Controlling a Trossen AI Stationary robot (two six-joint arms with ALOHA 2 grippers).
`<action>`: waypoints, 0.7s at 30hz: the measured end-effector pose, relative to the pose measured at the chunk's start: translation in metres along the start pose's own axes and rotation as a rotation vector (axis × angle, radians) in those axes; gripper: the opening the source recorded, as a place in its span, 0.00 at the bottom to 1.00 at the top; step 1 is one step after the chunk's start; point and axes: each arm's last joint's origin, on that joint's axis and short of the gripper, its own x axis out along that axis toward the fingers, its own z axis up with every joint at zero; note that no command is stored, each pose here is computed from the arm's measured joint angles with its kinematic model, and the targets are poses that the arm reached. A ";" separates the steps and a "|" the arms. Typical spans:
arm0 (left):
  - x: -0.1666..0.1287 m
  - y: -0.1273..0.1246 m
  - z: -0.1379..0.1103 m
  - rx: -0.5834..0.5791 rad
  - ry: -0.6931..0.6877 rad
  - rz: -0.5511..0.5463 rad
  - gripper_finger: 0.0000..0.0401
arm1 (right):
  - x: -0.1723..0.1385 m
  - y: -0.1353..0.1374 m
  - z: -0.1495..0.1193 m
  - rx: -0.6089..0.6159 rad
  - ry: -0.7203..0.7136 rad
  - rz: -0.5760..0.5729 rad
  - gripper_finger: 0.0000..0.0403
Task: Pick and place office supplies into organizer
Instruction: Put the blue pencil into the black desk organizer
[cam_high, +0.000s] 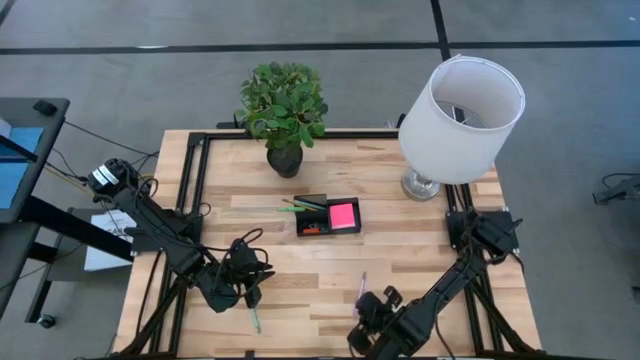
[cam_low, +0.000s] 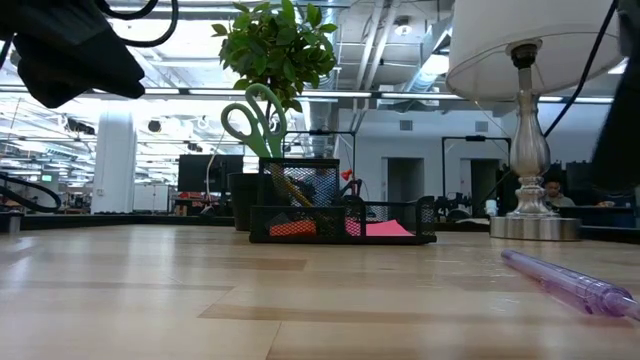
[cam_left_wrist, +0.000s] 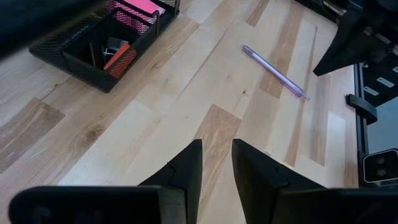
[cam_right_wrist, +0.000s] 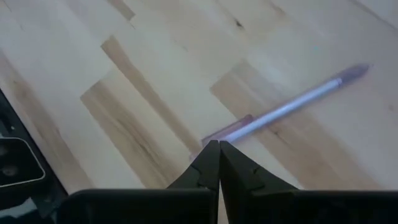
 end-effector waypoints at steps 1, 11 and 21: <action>0.000 0.000 0.000 0.000 0.000 0.000 0.20 | 0.001 0.000 0.001 -0.016 -0.001 0.001 0.00; 0.000 0.000 0.000 0.000 0.000 0.000 0.20 | 0.006 -0.001 0.011 -0.202 -0.003 -0.012 0.00; 0.000 0.000 0.000 0.000 0.000 0.000 0.20 | 0.010 -0.011 0.020 -0.384 0.020 -0.102 0.00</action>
